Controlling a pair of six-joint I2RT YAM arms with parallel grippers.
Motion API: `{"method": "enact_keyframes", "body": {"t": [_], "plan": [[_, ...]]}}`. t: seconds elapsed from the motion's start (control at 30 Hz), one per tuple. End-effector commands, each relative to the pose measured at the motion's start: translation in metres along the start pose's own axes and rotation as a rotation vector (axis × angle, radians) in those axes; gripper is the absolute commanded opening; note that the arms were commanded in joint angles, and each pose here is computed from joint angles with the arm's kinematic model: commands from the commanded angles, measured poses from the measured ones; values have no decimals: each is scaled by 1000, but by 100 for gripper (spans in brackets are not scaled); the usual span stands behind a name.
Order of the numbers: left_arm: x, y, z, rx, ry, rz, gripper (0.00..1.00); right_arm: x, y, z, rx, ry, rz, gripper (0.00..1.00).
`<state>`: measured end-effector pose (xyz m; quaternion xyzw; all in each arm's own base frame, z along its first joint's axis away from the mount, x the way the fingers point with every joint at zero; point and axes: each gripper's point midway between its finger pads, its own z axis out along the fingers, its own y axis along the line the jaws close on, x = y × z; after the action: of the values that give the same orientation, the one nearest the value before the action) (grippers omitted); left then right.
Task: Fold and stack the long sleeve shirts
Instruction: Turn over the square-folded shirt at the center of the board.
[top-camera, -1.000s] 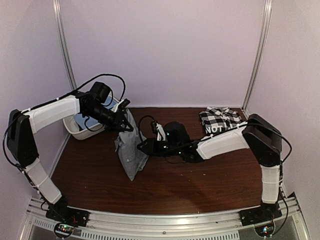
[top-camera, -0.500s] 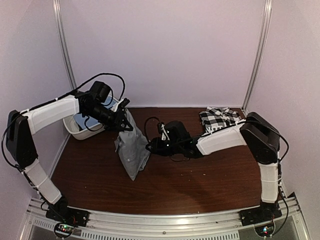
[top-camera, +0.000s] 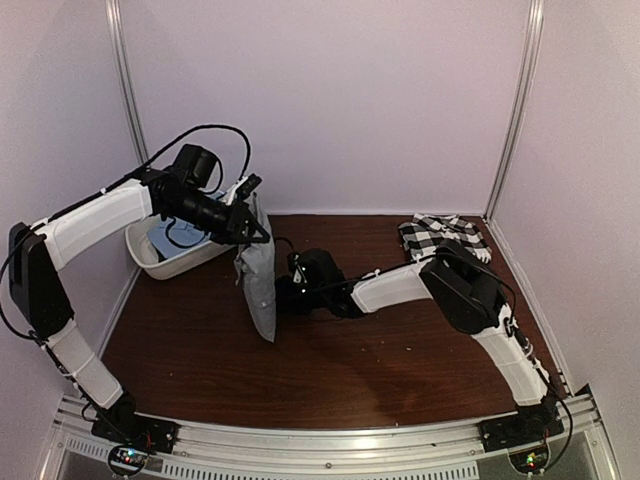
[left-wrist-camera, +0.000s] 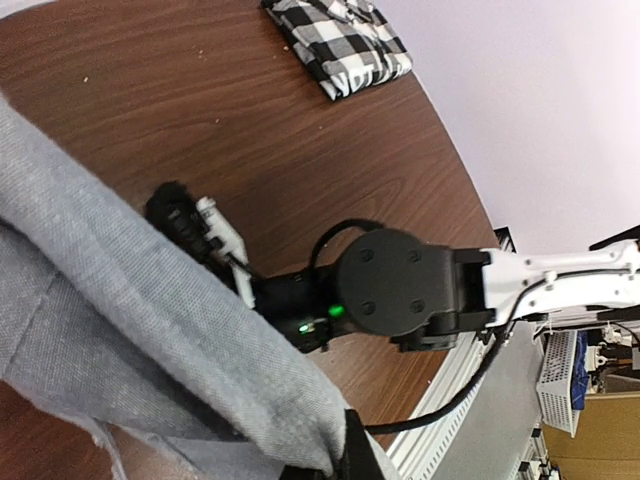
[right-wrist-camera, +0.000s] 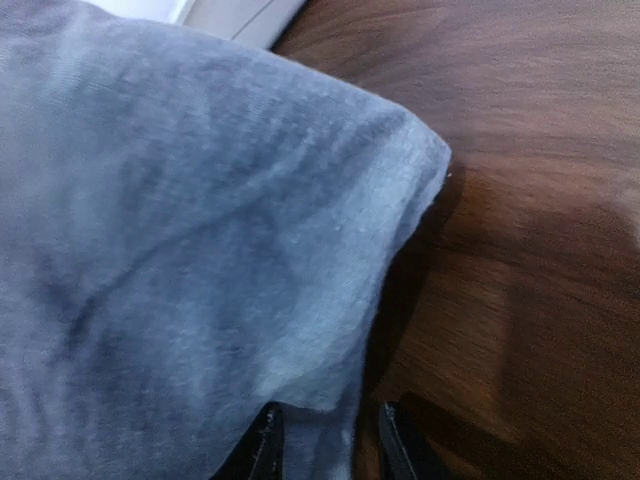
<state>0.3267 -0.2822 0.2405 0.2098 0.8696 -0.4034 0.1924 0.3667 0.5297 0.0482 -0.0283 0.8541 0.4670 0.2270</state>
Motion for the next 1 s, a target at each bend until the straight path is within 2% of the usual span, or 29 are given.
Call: {"method": "enact_keyframes", "body": {"t": [0.0,0.13,0.37,0.77,0.97], "plan": [[-27,-43,2,136,-46,134,0,1,50,31,-235,23,52,35],[-21,-40,23,162,-7,131,0,1,79,51,-336,24,62,35],[0,-23,49,202,52,91,0,-8,67,47,-352,-22,78,35],[25,-17,62,226,95,88,0,-26,-20,38,-17,-125,-71,35],[30,-14,63,224,96,88,0,-56,-48,15,41,-185,-63,38]]}}
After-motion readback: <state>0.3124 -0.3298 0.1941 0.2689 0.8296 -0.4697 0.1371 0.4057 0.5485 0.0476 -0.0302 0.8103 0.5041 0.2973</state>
